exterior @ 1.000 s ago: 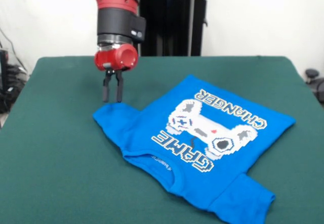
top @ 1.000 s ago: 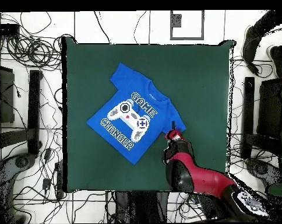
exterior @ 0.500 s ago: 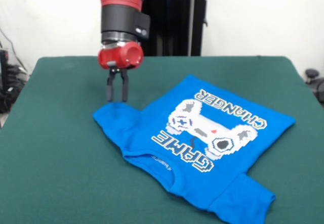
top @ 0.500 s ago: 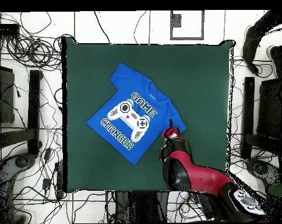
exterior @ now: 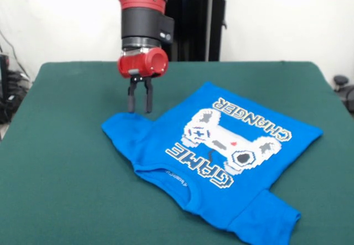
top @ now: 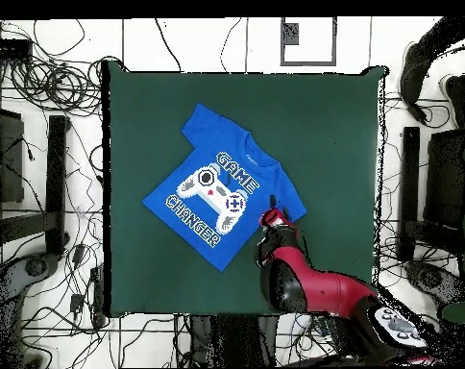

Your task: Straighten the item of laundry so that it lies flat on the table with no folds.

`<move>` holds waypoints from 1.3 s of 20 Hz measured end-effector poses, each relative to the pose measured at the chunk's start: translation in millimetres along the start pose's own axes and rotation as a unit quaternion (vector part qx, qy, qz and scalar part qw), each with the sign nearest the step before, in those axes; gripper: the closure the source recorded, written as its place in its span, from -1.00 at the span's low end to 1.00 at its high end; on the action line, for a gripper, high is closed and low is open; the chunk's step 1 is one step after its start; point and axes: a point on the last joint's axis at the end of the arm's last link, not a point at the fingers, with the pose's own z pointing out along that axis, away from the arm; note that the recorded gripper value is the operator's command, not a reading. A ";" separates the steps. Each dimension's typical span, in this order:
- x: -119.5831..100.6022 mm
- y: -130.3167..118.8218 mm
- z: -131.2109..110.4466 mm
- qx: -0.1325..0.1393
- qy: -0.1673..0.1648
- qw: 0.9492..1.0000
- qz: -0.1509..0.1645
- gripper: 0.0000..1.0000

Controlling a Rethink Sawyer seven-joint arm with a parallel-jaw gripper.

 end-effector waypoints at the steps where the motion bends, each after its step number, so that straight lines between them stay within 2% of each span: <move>1: -0.3 -0.6 0.0 0.000 0.000 1.000 0.001 -1.00; 6: -2.9 -12.8 0.2 0.006 0.001 1.000 0.008 -1.00; 11: 11.5 -27.3 9.3 0.012 0.013 1.000 0.018 -1.00; 17: 37.5 -38.7 22.5 0.004 0.023 0.999 0.030 -1.00; 26: 39.8 -41.5 23.2 -0.016 0.003 0.999 0.031 -1.00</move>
